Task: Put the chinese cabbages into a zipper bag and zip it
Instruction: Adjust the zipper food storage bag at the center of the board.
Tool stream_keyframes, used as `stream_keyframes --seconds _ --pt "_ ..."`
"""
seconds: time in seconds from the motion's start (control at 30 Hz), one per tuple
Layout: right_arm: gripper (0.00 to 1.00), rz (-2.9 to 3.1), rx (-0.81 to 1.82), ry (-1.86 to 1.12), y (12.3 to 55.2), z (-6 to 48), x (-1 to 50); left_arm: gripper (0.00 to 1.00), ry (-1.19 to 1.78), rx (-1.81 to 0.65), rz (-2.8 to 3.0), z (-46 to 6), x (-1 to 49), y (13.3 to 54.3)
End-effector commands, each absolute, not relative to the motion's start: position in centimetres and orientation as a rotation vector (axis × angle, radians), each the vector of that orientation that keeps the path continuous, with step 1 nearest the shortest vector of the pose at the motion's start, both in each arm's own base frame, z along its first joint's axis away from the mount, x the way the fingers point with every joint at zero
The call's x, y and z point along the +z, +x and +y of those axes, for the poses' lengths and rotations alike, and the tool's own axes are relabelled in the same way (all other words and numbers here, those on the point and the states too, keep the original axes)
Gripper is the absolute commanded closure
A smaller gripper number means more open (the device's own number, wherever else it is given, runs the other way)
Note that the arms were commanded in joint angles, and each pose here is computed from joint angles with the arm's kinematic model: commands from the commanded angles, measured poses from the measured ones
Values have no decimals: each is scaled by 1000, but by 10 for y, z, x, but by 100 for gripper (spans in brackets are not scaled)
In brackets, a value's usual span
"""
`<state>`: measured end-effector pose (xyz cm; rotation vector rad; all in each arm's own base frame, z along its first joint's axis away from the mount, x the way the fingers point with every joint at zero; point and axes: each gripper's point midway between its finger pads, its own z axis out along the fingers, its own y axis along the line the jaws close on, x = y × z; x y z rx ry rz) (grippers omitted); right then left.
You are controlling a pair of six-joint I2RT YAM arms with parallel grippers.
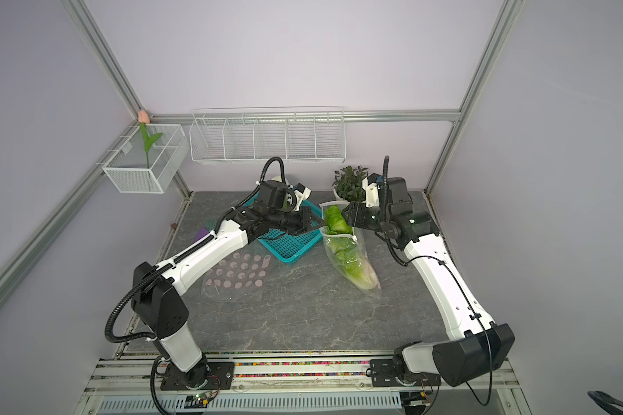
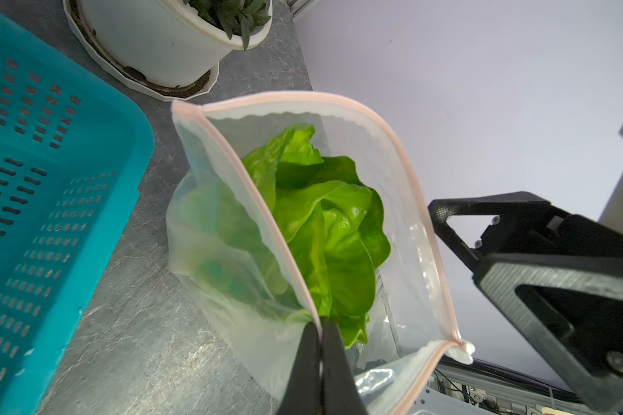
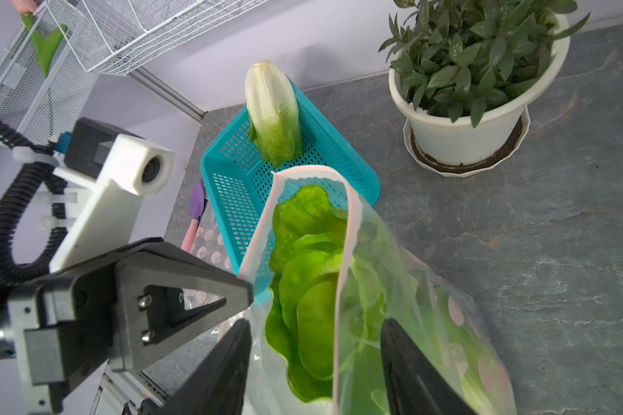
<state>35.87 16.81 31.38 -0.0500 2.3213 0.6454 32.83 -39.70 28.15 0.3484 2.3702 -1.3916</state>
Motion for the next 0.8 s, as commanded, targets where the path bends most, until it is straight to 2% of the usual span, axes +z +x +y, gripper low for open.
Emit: stream_keyframes --seconds 0.0,0.07,0.13,0.17,0.23,0.27,0.33,0.4,0.53,0.57,0.7,0.77 --pt "38 2417 414 -85 363 155 293 100 389 -1442 2298 -399 305 323" --pt "39 2421 348 -122 367 155 293 100 392 -1443 2292 -399 307 322" --pt "44 2433 290 -146 371 155 292 100 393 -1444 2289 -399 308 322" --pt "50 2436 261 -158 373 155 291 100 395 -1446 2288 -399 308 321" --pt "72 2423 228 -183 377 157 293 100 394 -1449 2291 -400 308 322" --pt "79 2397 244 -202 376 162 300 100 398 -1448 2288 -399 310 323" --pt "88 2296 383 -275 367 182 328 100 405 -1447 2248 -395 332 324" --pt "89 2232 482 -278 361 189 346 100 396 -1415 2200 -389 352 327" --pt "90 2285 306 -220 363 153 338 100 403 -1469 2156 -396 368 325" --pt "90 2276 352 -228 361 156 340 100 421 -1487 2151 -401 370 322" --pt "90 2131 868 -389 335 218 376 100 455 -1495 2221 -419 346 319" --pt "90 2135 935 -431 331 232 377 100 445 -1500 2238 -421 341 320"
